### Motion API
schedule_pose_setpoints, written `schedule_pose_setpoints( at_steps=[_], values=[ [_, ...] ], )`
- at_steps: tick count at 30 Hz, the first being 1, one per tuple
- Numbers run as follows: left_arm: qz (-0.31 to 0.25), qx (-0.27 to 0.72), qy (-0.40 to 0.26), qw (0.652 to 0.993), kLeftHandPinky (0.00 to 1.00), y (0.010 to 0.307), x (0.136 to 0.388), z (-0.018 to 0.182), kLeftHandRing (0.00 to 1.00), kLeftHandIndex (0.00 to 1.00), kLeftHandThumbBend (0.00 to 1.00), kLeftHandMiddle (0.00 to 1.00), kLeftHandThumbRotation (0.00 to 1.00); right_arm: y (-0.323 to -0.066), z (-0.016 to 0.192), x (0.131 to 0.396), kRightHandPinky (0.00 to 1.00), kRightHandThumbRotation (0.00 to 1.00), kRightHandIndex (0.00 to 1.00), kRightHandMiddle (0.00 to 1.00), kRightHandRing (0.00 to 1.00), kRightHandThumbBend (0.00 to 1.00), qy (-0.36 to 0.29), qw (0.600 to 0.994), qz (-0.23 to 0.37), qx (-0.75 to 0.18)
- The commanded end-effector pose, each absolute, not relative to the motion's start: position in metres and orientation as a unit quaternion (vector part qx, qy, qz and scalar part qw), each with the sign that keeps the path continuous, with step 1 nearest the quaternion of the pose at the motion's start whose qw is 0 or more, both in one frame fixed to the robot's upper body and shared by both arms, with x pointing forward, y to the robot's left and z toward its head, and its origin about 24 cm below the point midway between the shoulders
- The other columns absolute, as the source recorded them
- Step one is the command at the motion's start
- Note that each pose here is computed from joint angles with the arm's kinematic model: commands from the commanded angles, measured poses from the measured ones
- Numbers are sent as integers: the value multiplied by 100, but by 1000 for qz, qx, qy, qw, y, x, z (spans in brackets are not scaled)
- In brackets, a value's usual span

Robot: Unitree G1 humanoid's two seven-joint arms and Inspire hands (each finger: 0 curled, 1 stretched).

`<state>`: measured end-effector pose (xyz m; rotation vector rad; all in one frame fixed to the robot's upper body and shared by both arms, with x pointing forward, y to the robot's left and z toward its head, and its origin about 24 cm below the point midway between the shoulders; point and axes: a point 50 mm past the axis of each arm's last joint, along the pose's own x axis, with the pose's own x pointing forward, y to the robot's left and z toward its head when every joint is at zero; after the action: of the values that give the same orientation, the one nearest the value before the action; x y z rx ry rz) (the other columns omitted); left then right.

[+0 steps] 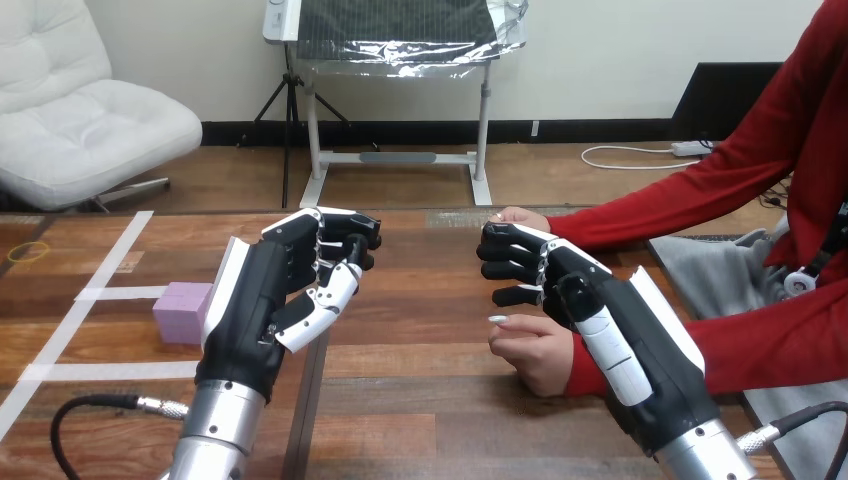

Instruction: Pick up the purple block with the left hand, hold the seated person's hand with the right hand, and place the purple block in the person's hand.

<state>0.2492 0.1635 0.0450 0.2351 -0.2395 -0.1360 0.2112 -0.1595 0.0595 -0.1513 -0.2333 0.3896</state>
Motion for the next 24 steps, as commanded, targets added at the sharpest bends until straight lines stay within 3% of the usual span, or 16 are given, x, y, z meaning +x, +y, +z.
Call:
schedule_pose_setpoints(
  at_steps=[1, 10, 17, 24],
  values=[
    [-81, 136, -169, 973, 47, 159, 266, 70, 59, 59, 21, 62, 32, -161, 80, 218, 74, 100, 82, 82, 81, 73, -159, 964, 194, -86],
    [-93, 172, -163, 967, 53, 162, 287, 75, 65, 64, 30, 67, 36, -160, 79, 217, 73, 100, 82, 81, 81, 73, -155, 964, 197, -84],
    [-100, 227, -139, 959, 67, 167, 305, 79, 77, 75, 45, 78, 53, -159, 79, 216, 73, 100, 81, 81, 80, 73, -156, 964, 198, -82],
    [-106, 272, -121, 949, 77, 172, 325, 84, 86, 83, 50, 86, 62, -160, 79, 215, 73, 100, 81, 81, 80, 73, -161, 964, 194, -83]
  ],
)
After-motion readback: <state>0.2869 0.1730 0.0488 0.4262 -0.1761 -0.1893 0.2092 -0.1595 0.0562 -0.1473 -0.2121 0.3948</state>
